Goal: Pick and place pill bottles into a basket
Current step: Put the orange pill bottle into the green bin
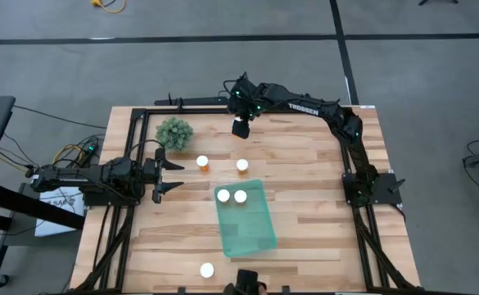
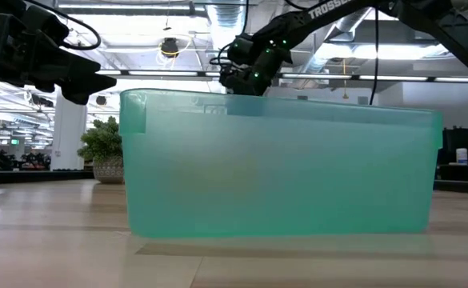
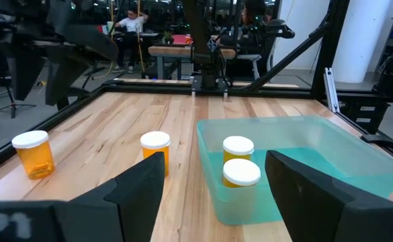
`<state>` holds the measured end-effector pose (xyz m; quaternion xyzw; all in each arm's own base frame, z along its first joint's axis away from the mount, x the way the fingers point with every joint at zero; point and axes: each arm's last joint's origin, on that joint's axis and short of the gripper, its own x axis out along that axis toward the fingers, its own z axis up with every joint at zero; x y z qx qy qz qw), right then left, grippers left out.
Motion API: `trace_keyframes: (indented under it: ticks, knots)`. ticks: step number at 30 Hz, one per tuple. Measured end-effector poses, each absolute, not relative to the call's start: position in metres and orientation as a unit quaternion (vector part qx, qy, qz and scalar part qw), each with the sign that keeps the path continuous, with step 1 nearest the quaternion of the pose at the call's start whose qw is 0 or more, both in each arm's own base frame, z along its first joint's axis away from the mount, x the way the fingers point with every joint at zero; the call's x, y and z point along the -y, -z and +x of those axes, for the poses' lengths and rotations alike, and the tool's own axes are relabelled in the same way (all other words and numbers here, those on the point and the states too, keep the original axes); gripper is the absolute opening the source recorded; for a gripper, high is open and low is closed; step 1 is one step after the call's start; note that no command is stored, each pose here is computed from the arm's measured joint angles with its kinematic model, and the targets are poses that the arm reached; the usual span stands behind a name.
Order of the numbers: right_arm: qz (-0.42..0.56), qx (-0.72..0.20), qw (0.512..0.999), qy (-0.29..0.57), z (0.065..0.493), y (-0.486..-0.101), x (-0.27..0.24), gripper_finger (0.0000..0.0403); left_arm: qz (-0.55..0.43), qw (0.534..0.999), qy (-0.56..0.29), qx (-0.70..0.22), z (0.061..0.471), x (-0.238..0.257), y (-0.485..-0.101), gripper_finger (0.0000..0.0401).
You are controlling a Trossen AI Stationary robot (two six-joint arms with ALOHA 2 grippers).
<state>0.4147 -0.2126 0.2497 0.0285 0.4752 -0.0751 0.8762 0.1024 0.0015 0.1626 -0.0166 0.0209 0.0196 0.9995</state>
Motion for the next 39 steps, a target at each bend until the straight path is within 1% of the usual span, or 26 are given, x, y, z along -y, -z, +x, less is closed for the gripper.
trace_keyframes:
  ticks: [5, 10, 14, 19, 23, 27, 33, 39]
  knots:
    - [0.042, -0.478, 0.874, 0.079, 0.413, -0.249, 0.213, 0.024, -0.017, 0.999, -0.02, -0.021, 0.102, -0.002, -0.163, 0.0248]
    - [0.045, -0.473, 0.879, 0.045, 0.419, -0.25, 0.201, 0.024, -0.017, 0.999, -0.02, -0.021, 0.102, -0.002, -0.163, 0.0248]
    - [0.041, -0.473, 0.879, 0.037, 0.422, -0.25, 0.194, 0.024, -0.017, 0.999, -0.02, -0.021, 0.102, -0.002, -0.163, 0.0248]
    - [0.056, -0.481, 0.873, 0.048, 0.418, -0.248, 0.2, 0.024, -0.017, 0.999, -0.019, -0.021, 0.102, -0.001, -0.163, 0.0248]
    - [0.079, -0.509, 0.856, 0.053, 0.41, -0.245, 0.202, 0.024, -0.017, 0.999, -0.02, -0.021, 0.102, -0.002, -0.163, 0.0248]
    - [0.077, -0.532, 0.84, 0.076, 0.407, -0.241, 0.203, 0.024, -0.017, 0.999, -0.02, -0.021, 0.102, -0.002, -0.163, 0.0248]
    - [0.064, -0.522, 0.846, 0.089, 0.409, -0.242, 0.206, 0.024, -0.017, 0.999, -0.019, -0.021, 0.102, -0.001, -0.163, 0.0248]
    - [0.072, -0.507, 0.852, 0.106, 0.406, -0.244, 0.218, 0.024, -0.017, 0.999, -0.02, -0.021, 0.102, -0.001, -0.163, 0.0248]
